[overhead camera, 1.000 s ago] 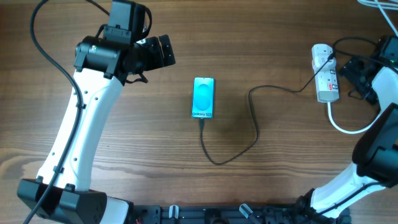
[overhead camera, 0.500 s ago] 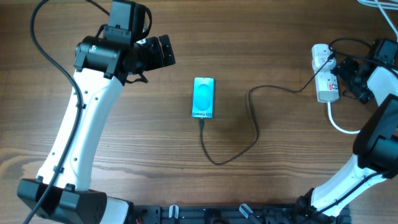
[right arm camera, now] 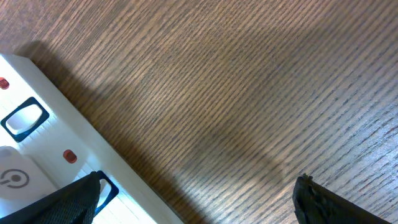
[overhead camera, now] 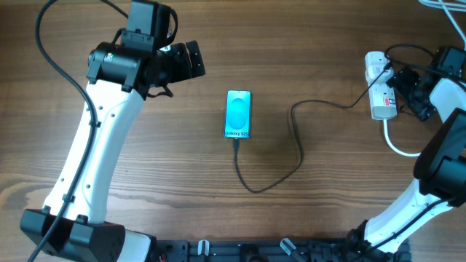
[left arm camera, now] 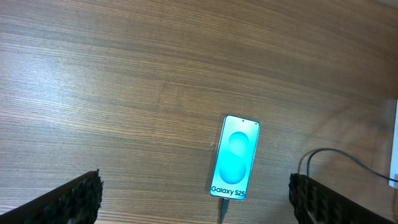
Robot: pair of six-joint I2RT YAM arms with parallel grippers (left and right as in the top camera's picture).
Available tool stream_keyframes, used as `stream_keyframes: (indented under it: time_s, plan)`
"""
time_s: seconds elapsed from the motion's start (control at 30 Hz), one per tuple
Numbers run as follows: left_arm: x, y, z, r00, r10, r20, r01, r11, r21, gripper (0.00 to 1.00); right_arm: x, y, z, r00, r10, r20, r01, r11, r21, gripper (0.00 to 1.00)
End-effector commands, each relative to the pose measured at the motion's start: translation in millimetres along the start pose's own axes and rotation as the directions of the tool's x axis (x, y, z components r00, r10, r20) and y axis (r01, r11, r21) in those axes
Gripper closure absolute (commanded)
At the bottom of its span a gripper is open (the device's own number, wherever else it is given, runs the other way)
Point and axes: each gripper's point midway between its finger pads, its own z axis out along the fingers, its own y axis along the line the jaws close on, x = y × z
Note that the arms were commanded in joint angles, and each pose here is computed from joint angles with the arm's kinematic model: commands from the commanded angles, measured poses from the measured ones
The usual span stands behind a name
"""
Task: Plug charger to phone and switch on socket
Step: 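Press the power strip's rocker switch down with the right gripper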
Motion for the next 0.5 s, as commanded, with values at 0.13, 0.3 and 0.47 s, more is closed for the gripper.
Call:
stream_keyframes:
  time_s: [0.13, 0.3, 0.47]
  plan:
    - [-2, 1, -2, 1.0, -0.01, 0.015, 0.011, 1.0, -0.01, 0.0, 17, 19, 8, 0.996, -0.042, -0.082, 0.034, 0.995, -0.099, 0.01]
    - [-2, 1, -2, 1.0, -0.01, 0.015, 0.011, 1.0, -0.01, 0.0, 20, 17, 8, 0.995, -0.049, -0.093, 0.04, 0.995, -0.089, 0.0]
    - [-2, 1, -2, 1.0, -0.01, 0.015, 0.011, 1.0, -0.01, 0.0, 24, 20, 4, 0.992, -0.052, -0.114, 0.039, 0.993, -0.113, 0.0]
